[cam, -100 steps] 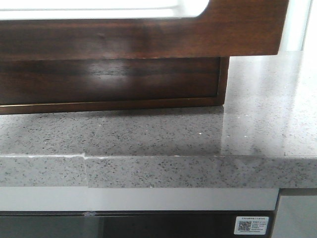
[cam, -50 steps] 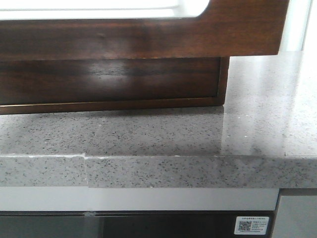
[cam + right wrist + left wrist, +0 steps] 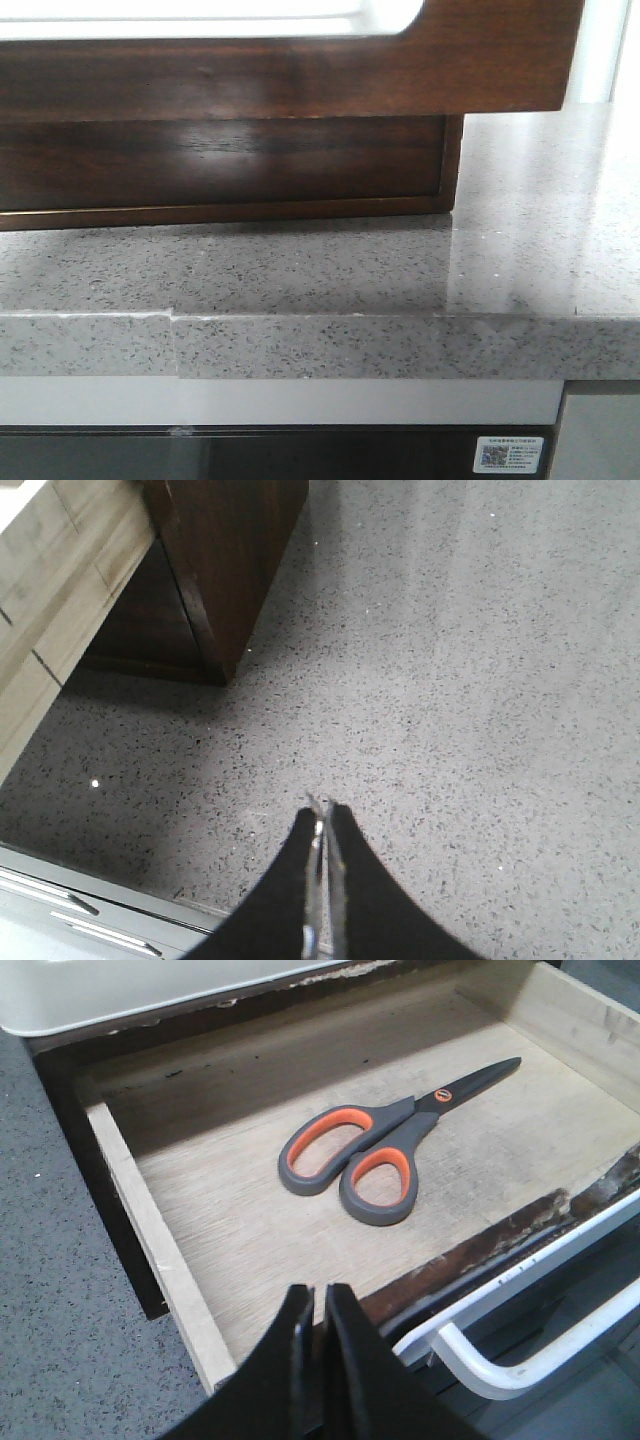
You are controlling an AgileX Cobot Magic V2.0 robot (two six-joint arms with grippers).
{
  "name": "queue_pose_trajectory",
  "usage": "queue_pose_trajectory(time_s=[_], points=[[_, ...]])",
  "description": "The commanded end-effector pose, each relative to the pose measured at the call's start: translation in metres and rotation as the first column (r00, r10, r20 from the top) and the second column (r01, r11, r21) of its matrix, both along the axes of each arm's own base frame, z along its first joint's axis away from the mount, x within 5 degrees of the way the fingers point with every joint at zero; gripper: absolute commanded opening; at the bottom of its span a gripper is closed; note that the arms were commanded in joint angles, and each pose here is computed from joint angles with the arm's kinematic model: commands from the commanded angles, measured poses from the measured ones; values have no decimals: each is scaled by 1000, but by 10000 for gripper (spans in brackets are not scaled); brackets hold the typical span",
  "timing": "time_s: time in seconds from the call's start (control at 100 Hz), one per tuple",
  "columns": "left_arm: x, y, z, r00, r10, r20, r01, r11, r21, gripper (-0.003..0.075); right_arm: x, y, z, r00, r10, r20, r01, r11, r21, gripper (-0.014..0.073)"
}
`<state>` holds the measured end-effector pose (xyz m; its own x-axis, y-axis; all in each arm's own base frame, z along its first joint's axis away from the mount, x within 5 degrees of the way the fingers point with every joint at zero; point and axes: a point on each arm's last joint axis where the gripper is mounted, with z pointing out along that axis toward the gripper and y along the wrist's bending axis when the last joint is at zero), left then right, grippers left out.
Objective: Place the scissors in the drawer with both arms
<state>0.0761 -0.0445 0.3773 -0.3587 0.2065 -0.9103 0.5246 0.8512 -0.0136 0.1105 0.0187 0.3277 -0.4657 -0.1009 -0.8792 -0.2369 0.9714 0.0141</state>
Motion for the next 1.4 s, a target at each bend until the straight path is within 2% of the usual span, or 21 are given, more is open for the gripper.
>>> queue_pose_trajectory(time_s=[0.0, 0.2, 0.31, 0.42, 0.53, 0.6, 0.72, 0.82, 0.98, 1.17, 1.2, 1.26, 1.39], points=[[0, -1, 14, 998, 8, 58, -5, 998, -61, -20, 2, -1, 13, 997, -25, 79, 24, 1000, 20, -69], [-1, -1, 14, 998, 10, 63, -6, 998, -64, -20, 2, -1, 13, 997, -25, 79, 24, 1000, 20, -69], [-16, 2, 9, 990, 43, 136, -33, 997, -77, -20, 2, -1, 13, 997, -25, 79, 24, 1000, 20, -69], [-36, 11, -7, 957, 121, 264, -106, 992, -68, -20, 2, -1, 13, 997, -24, 78, 23, 1000, 20, -69], [-45, 20, -28, 894, 215, 393, -187, 976, -110, -20, 2, -1, 13, 997, -25, 78, 23, 1000, 20, -69], [-44, 24, -45, 864, 261, 431, -220, 965, -142, -20, 2, -1, 13, 997, -25, 78, 23, 1000, 20, -69], [-37, 31, -80, 828, 358, 431, -292, 932, -213, -20, 2, -1, 13, 997, -25, 78, 23, 1000, 20, -69], [-33, 36, -109, 820, 438, 368, -356, 894, -270, -20, 2, -1, 13, 997, -25, 78, 23, 1000, 20, -69], [-24, 40, -142, 798, 473, 374, -394, 878, -270, -20, 2, -1, 13, 997, -25, 78, 23, 1000, 20, -69], [-20, 41, -165, 740, 491, 459, -375, 868, -325, -20, 2, -1, 13, 997, -25, 78, 23, 1000, 20, -69], [-20, 41, -167, 749, 490, 446, -381, 869, -317, -20, 2, -1, 13, 997, -25, 78, 23, 1000, 20, -69], [-23, 41, -164, 728, 497, 473, -373, 865, -334, -20, 2, -1, 13, 997, -25, 78, 23, 1000, 20, -69], [-22, 42, -163, 722, 506, 472, -386, 860, -333, -20, 2, -1, 12, 997, -24, 76, 22, 1000, 20, -69]])
